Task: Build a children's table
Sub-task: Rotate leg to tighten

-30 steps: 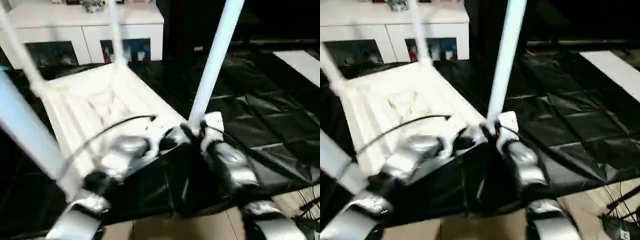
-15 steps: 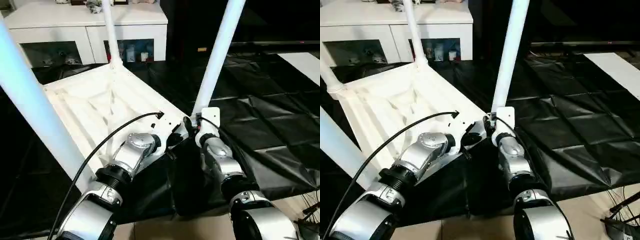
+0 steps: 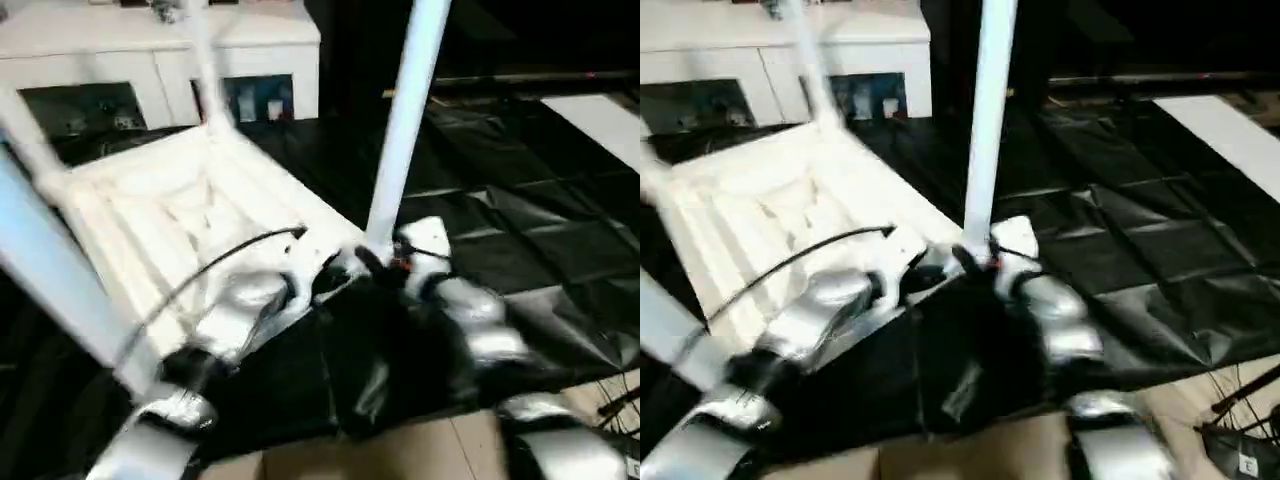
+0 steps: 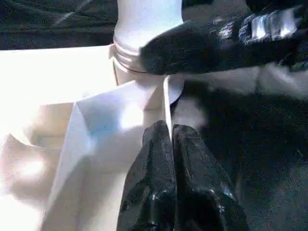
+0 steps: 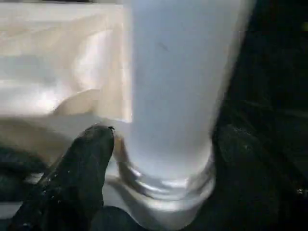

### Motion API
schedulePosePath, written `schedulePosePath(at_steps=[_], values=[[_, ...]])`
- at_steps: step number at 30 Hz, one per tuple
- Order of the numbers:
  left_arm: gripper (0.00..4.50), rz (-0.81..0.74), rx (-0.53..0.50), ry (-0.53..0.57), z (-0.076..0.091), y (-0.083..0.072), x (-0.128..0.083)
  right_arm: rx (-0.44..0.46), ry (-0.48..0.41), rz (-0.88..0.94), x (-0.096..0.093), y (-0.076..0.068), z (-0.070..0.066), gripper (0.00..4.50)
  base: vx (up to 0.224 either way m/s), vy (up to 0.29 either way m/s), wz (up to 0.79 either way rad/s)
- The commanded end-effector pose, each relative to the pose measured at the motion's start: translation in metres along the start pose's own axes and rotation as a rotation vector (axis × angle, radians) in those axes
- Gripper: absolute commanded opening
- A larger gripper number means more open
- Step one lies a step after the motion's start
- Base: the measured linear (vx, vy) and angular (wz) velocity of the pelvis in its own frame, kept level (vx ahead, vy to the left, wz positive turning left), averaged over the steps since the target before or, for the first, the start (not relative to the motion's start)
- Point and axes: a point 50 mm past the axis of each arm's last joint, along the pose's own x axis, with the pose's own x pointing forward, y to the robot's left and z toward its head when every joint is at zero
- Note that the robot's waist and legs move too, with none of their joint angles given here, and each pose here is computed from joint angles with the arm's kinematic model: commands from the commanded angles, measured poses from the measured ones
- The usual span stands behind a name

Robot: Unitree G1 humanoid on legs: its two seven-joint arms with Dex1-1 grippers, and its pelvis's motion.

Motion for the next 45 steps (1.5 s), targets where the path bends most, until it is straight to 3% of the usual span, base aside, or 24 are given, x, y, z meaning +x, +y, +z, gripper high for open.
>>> schedulePosePath(at_steps=[1, 5, 6, 8, 16, 20, 21, 24, 30, 33, 41, 45], values=[[0.0, -0.044, -0.044, 0.052, -0.021, -0.004, -0.006, -0.014, 0.012, 0.091, -0.004, 0.002, 0.0, 3.8, 0.0, 0.0, 0.0], [0.0, -0.074, -0.044, 0.035, -0.02, 0.0, -0.014, -0.031, 0.025, 0.194, -0.014, 0.0, -0.001, 3.8, 0.0, 0.0, 0.0], [0.0, -0.15, -0.025, -0.009, -0.015, 0.0, -0.023, -0.036, 0.033, 0.321, -0.023, 0.002, -0.001, 3.8, 0.0, 0.0, 0.0], [0.0, -0.208, -0.014, -0.035, -0.011, -0.003, -0.028, -0.033, 0.042, 0.382, -0.026, 0.005, -0.001, 3.8, 0.0, 0.0, 0.0], [0.0, -0.315, -0.004, -0.039, -0.009, -0.013, -0.034, -0.053, 0.08, 0.453, -0.03, 0.01, -0.006, 3.8, 0.0, 0.0, 0.0], [0.0, -0.355, 0.001, -0.028, -0.01, -0.017, -0.035, -0.052, 0.084, 0.468, -0.031, 0.01, -0.006, 3.8, 0.0, 0.0, 0.0], [0.0, -0.357, -0.001, -0.028, -0.01, -0.018, -0.035, -0.051, 0.086, 0.472, -0.031, 0.01, -0.006, 3.53, 0.0, 0.0, 0.0], [0.0, -0.357, -0.002, -0.027, -0.011, -0.018, -0.036, -0.056, 0.09, 0.469, -0.031, 0.01, -0.006, 3.53, 0.0, 0.0, 0.0], [0.0, -0.354, -0.004, -0.022, -0.011, -0.018, -0.036, -0.055, 0.088, 0.446, -0.03, 0.008, -0.007, 2.85, 0.0, 0.0, 0.0], [0.0, -0.354, -0.004, -0.018, -0.011, -0.018, -0.037, -0.058, 0.092, 0.451, -0.03, 0.008, -0.007, 2.73, 0.0, 0.0, 0.0], [0.0, -0.35, -0.008, -0.01, -0.013, -0.017, -0.038, -0.046, 0.091, 0.444, -0.029, 0.009, -0.008, 2.7, 0.0, 0.0, 0.0], [0.0, -0.247, -0.037, 0.013, -0.015, -0.01, -0.031, -0.014, 0.085, 0.296, -0.019, 0.007, -0.01, 2.7, 0.0, 0.0, 0.0]])
